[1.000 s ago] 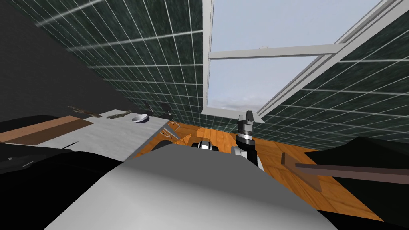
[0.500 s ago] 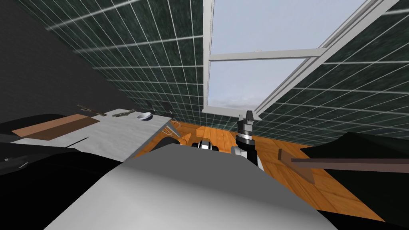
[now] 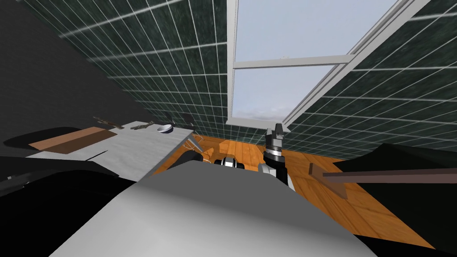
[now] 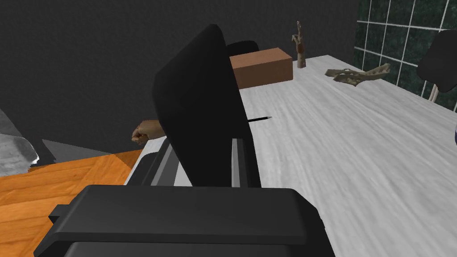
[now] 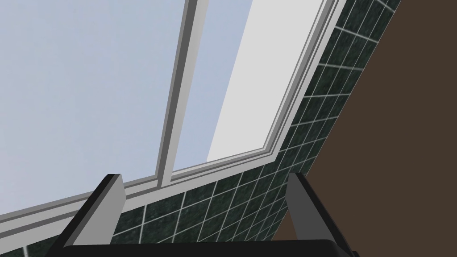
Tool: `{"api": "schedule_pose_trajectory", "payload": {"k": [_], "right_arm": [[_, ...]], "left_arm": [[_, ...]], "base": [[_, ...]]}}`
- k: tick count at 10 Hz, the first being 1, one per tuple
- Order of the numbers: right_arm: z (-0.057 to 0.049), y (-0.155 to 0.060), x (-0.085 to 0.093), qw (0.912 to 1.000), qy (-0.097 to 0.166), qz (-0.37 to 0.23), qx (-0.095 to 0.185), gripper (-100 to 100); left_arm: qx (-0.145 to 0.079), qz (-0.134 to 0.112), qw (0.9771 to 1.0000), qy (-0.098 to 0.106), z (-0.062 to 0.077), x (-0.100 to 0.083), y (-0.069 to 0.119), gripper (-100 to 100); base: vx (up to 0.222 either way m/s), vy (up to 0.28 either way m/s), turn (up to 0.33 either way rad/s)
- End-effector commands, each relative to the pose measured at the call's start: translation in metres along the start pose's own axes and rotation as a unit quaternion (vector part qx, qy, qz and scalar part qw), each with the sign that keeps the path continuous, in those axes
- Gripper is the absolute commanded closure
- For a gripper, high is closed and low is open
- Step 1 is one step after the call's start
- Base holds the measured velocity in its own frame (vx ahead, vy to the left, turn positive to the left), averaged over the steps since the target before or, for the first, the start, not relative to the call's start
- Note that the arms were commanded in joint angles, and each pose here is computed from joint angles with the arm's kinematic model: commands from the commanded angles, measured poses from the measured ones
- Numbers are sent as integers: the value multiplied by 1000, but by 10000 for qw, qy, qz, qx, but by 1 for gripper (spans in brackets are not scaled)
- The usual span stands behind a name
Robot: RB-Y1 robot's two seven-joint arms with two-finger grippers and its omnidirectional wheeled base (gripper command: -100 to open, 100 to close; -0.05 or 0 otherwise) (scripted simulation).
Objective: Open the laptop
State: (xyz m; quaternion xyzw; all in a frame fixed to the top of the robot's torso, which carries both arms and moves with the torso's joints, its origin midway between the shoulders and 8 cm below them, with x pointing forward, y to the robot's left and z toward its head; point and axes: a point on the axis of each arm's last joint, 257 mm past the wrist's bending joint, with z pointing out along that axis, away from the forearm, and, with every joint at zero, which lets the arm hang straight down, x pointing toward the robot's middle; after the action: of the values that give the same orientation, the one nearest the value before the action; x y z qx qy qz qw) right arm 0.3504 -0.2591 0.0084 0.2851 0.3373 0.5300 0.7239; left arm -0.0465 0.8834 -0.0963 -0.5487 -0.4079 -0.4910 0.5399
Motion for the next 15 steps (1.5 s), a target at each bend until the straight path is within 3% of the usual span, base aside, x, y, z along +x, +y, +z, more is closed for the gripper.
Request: {"api": "schedule_pose_trajectory", "payload": {"k": [1, 3, 6, 7, 8, 9, 11, 12, 14, 15], "right_arm": [[0, 0, 0, 10000, 0, 0, 0, 0], [0, 0, 0, 10000, 0, 0, 0, 0], [0, 0, 0, 10000, 0, 0, 1, 0], [0, 0, 0, 10000, 0, 0, 1, 0], [0, 0, 0, 10000, 0, 0, 1, 0], [0, 0, 0, 10000, 0, 0, 0, 0], [0, 0, 0, 10000, 0, 0, 1, 0], [0, 0, 0, 10000, 0, 0, 1, 0], [0, 0, 0, 10000, 0, 0, 1, 0], [0, 0, 0, 10000, 0, 0, 1, 0]], "left_arm": [[49, -705, 9975, -26, -11, -22, 7, 100], [80, -1111, 9938, -30, -16, -32, 12, 100], [137, -1712, 9851, -36, -25, -47, 20, 100], [111, -1591, 9872, 94, -20, -31, 19, 100], [164, -2033, 9789, 98, -31, -49, 28, 100], [164, -2033, 9789, 98, -31, -49, 28, 100], [219, -2428, 9698, 84, -42, -67, 38, 100], [219, -2428, 9698, 84, -42, -67, 38, 100], [284, -2815, 9591, 67, -54, -84, 50, 100], [284, -2815, 9591, 67, -54, -84, 50, 100]], "base": [[-151, 51, -13], [-128, 47, 15], [-107, 32, 21], [-47, 3, 14], [-115, 66, -2], [-131, 49, -44], [-105, 45, -31], [-75, 44, -13], [-83, 35, -12], [-84, 24, -30]]}}
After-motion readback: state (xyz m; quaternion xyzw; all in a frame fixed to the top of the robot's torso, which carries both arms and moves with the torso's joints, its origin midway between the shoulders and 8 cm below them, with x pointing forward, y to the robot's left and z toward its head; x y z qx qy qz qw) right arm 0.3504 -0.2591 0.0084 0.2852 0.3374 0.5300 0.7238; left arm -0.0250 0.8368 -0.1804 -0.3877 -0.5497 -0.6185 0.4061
